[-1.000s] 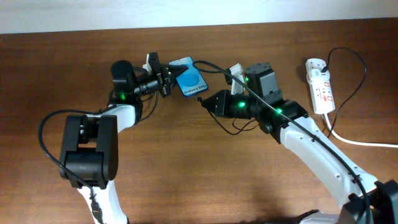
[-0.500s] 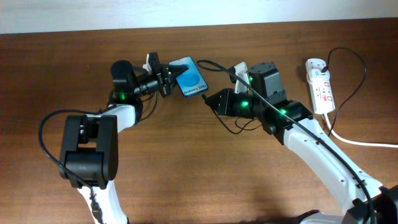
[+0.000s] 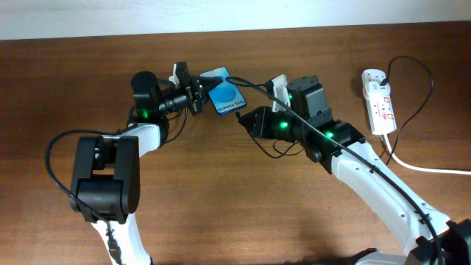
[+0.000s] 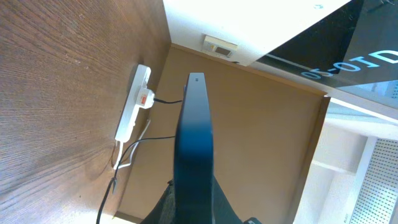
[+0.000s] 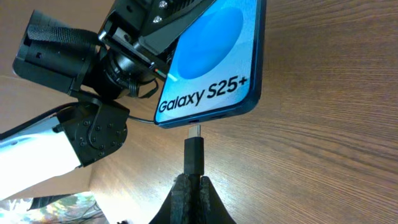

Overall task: Plug charger to phone and switch on socket
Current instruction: 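Push the connector into the phone port while the left gripper holds the phone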

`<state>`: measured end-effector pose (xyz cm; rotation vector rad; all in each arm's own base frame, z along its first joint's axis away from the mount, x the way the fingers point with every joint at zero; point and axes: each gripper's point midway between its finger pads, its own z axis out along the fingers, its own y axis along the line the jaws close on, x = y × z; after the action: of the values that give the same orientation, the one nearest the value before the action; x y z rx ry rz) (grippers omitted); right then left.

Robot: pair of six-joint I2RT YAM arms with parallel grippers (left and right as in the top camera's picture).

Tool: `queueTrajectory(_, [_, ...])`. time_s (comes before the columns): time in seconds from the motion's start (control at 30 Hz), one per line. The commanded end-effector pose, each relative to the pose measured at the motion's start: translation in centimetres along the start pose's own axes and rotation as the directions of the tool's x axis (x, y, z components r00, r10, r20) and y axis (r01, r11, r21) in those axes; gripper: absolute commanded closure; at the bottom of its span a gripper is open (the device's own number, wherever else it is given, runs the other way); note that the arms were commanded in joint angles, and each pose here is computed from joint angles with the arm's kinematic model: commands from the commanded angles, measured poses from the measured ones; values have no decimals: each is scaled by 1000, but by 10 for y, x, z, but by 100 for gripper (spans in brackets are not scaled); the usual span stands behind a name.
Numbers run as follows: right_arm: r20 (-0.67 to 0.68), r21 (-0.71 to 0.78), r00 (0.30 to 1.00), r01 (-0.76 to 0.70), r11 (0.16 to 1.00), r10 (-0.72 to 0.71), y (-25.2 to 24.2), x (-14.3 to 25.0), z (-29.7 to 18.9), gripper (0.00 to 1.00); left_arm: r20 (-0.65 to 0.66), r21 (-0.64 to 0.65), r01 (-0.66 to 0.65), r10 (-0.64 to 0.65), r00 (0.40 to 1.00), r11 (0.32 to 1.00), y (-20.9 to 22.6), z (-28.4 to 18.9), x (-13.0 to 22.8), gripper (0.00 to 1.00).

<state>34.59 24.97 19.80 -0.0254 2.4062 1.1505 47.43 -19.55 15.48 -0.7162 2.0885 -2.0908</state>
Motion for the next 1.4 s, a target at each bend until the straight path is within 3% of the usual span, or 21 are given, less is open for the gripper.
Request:
queueTrajectory(0.0, [17,4,1000,8,1000,-8,3,-1,-2,96,-2,17,-20,20,1000,1000,-12,-1,-1,100])
queueTrajectory(1.37, [14,46,1000,2,999,-3,-7,2,15,96,-12,14,-21,21,1000,1000,-11,3,3,100])
